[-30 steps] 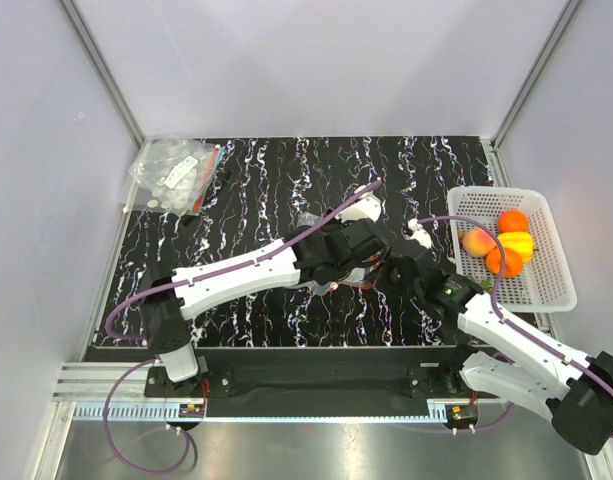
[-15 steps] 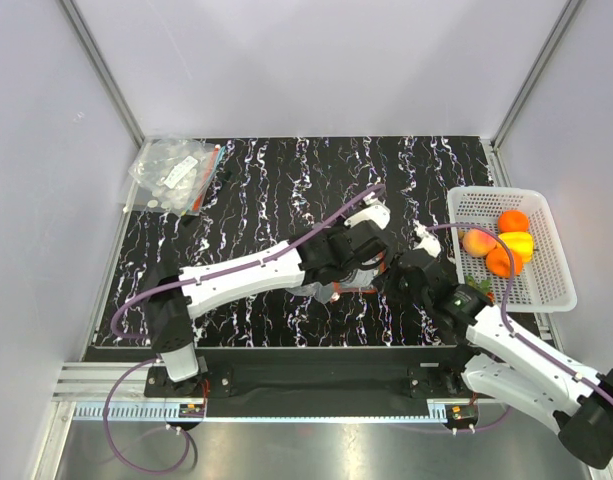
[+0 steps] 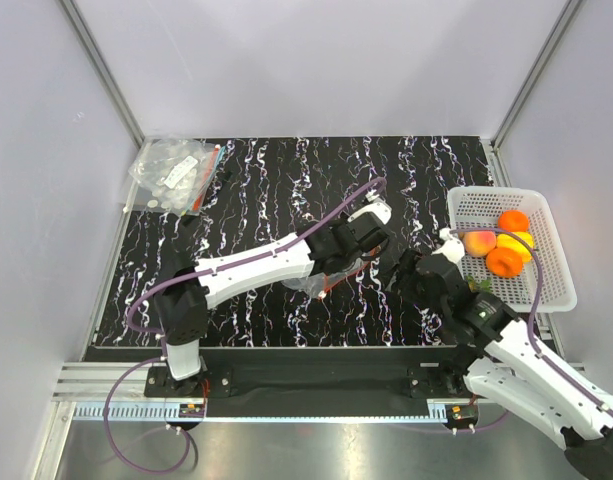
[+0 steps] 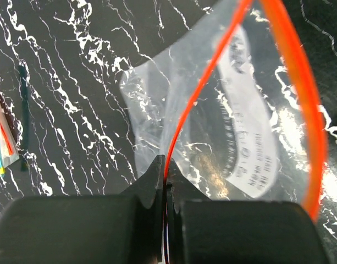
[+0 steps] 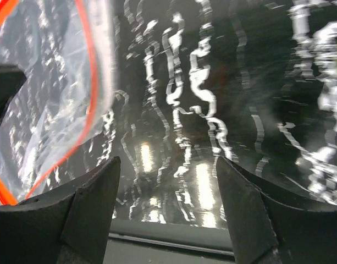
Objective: Place the food in the zip-top bag and seal the zipper
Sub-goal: Open the zipper of the food storage bag at the center of the board, then pick up the fake fruit from the bin.
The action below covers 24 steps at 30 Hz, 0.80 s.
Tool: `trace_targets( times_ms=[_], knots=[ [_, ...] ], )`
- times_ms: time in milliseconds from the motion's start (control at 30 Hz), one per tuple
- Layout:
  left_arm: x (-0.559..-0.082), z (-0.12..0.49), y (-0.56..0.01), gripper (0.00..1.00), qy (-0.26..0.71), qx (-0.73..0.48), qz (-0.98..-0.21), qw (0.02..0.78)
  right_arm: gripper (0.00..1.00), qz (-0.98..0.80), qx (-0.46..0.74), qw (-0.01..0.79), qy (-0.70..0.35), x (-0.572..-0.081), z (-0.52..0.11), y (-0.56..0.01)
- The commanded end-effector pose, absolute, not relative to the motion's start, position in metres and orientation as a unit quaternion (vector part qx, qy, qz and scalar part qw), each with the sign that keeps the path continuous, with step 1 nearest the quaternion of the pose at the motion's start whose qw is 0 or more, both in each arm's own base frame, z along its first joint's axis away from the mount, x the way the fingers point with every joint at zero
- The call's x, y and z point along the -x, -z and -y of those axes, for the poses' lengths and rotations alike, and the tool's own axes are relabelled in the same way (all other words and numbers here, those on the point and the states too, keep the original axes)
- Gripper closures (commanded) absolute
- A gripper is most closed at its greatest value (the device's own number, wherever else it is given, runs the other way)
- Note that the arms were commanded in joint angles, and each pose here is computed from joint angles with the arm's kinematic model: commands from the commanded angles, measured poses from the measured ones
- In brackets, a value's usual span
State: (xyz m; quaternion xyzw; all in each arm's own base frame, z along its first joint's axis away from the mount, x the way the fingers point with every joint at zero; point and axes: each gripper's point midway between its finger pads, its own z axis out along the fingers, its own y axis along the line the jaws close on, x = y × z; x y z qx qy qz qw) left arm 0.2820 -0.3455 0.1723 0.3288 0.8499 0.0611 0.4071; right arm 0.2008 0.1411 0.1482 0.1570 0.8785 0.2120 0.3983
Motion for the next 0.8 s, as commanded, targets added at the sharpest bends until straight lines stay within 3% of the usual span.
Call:
trace_targets(
  times_ms=[0,167,333,467,767],
  knots=[
    [-0.288,0.363,-0.201,1.00,-0.022,-0.314,-0.840,0.441,0.23,-0.865,-0.195,0.436,-0.153,-0.207,-0.111,-0.174],
    [-0.293,0.352,-0.204,1.00,-0.051,-0.304,-0.836,0.454,0.21,-0.885,-0.198,0.422,-0.005,-0.228,-0.076,-0.176],
    [-0.291,0.348,-0.203,1.00,-0.047,-0.301,-0.835,0.457,0.17,-0.870,-0.244,0.427,-0.049,-0.264,-0.046,-0.193],
    [-0.292,0.345,-0.208,1.00,-0.052,-0.299,-0.833,0.463,0.01,-0.856,-0.287,0.431,-0.009,-0.278,-0.003,-0.206],
    [-0.293,0.338,-0.216,1.00,-0.065,-0.295,-0.831,0.468,0.00,-0.825,-0.411,0.388,0.019,-0.307,0.072,-0.175]
  ],
)
